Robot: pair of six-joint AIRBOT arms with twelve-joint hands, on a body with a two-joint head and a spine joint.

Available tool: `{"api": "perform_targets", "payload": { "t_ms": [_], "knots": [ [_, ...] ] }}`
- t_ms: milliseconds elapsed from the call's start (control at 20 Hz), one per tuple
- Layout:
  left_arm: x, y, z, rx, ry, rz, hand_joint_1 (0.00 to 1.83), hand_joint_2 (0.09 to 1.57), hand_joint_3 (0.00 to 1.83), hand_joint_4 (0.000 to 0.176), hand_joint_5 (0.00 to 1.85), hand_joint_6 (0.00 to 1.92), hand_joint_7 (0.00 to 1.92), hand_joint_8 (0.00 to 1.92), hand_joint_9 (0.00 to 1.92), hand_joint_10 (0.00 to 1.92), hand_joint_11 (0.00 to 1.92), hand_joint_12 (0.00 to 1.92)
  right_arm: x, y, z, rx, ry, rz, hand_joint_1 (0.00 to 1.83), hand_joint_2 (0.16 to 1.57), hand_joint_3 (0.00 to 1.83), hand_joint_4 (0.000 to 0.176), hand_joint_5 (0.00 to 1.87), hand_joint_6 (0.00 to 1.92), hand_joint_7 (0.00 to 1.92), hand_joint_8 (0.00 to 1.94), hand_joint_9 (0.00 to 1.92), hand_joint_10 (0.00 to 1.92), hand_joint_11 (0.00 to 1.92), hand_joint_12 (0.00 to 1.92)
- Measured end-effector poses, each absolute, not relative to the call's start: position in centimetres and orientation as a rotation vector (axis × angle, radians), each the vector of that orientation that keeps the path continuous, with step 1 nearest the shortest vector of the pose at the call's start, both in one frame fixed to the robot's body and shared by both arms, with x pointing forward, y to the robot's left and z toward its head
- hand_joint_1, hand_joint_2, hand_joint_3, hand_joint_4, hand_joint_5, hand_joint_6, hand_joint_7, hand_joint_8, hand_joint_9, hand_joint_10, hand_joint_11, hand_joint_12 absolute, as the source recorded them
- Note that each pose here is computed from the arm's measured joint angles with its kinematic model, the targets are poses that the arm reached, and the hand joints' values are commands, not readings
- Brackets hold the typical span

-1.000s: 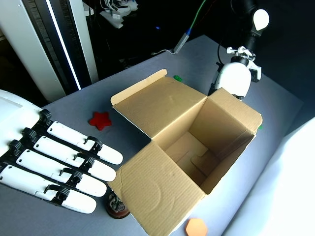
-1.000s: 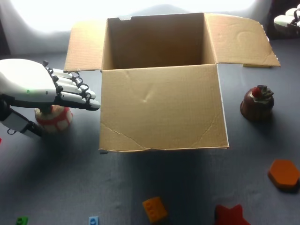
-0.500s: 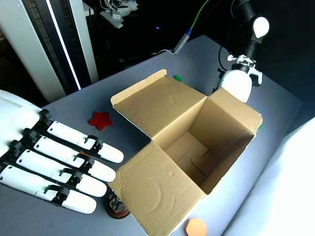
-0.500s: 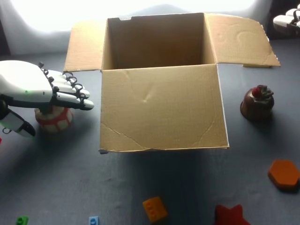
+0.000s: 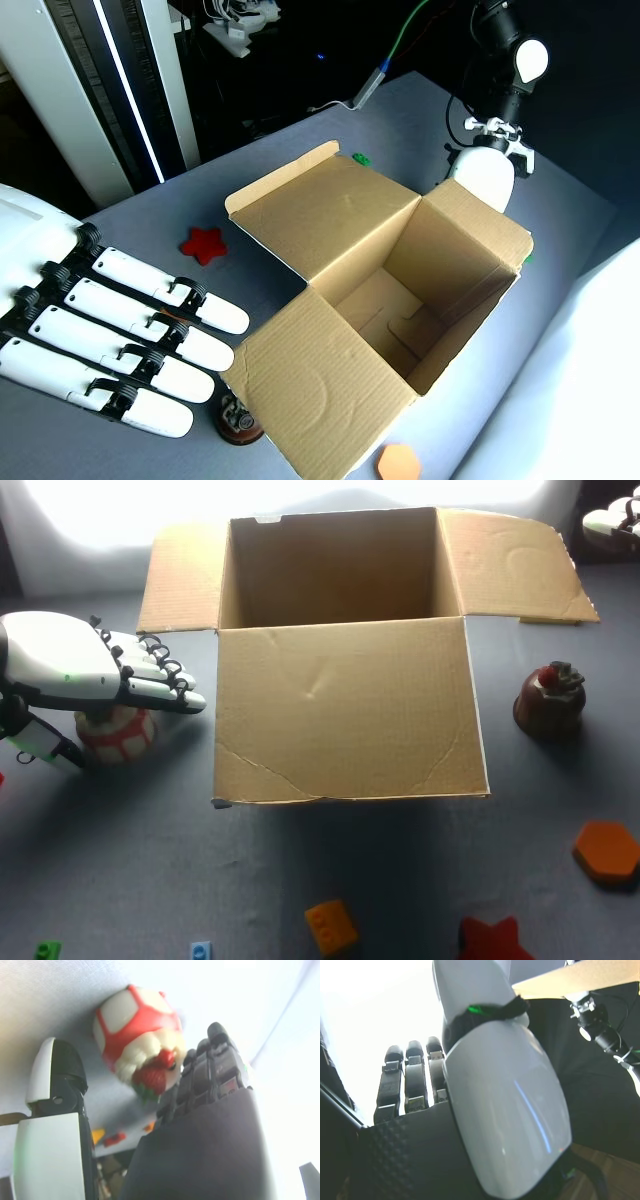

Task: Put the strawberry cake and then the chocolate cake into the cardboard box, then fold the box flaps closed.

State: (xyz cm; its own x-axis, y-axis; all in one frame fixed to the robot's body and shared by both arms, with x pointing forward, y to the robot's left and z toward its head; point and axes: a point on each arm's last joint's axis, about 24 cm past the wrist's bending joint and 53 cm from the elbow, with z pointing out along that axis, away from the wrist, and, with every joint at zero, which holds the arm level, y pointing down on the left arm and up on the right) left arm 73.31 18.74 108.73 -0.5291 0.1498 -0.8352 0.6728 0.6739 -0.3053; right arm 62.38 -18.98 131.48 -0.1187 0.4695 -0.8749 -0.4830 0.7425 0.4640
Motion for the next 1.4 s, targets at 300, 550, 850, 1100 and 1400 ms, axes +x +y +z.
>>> {"api": "perform_targets", "payload": {
  "t_ms": [300,550,850,1100,1400],
  "knots": [
    [73.4,18.5,109.1,0.616,2.040,-0.814,1.31,1.11,0.00,0.000,0.57,0.31,0.60,0.41,0.50,1.09,0.37,1.58,62.4,-19.0,131.5,-0.012,1.483,0.810,1.21,1.03,0.00,0.001,0.05,0.02,0.00,0.00,0.00,0.00,0.00,0.00],
    [73.3,18.3,109.1,0.624,2.039,-0.822,1.34,1.24,0.00,0.000,0.71,1.17,0.69,1.50,0.75,1.58,0.65,1.61,62.4,-18.9,131.6,-0.011,1.478,0.813,1.23,1.02,0.00,0.001,0.05,0.01,0.00,0.00,0.00,0.00,0.00,0.00],
    [72.4,19.3,109.3,0.647,2.051,-0.796,1.34,1.22,0.00,0.000,0.77,1.11,0.68,1.47,0.77,1.56,0.68,1.61,62.4,-18.9,131.6,-0.009,1.477,0.815,1.24,1.02,0.00,0.007,0.03,0.00,0.00,0.00,0.00,0.00,0.00,0.00],
    [71.6,19.7,112.7,0.665,2.001,-0.814,1.34,1.22,0.00,0.000,0.77,1.12,0.69,1.45,0.77,1.54,0.66,1.60,62.4,-18.9,131.6,-0.011,1.477,0.814,1.25,1.02,0.00,0.008,0.01,0.00,0.00,0.00,0.00,0.00,0.00,0.00],
    [70.3,20.3,116.2,0.704,1.977,-0.826,1.35,1.22,0.00,0.000,0.78,1.14,0.70,1.43,0.78,1.52,0.66,1.59,62.4,-18.9,131.6,-0.011,1.477,0.814,1.22,1.02,0.00,0.010,0.02,0.01,0.03,0.01,0.01,0.01,0.00,0.00]
  ]
}}
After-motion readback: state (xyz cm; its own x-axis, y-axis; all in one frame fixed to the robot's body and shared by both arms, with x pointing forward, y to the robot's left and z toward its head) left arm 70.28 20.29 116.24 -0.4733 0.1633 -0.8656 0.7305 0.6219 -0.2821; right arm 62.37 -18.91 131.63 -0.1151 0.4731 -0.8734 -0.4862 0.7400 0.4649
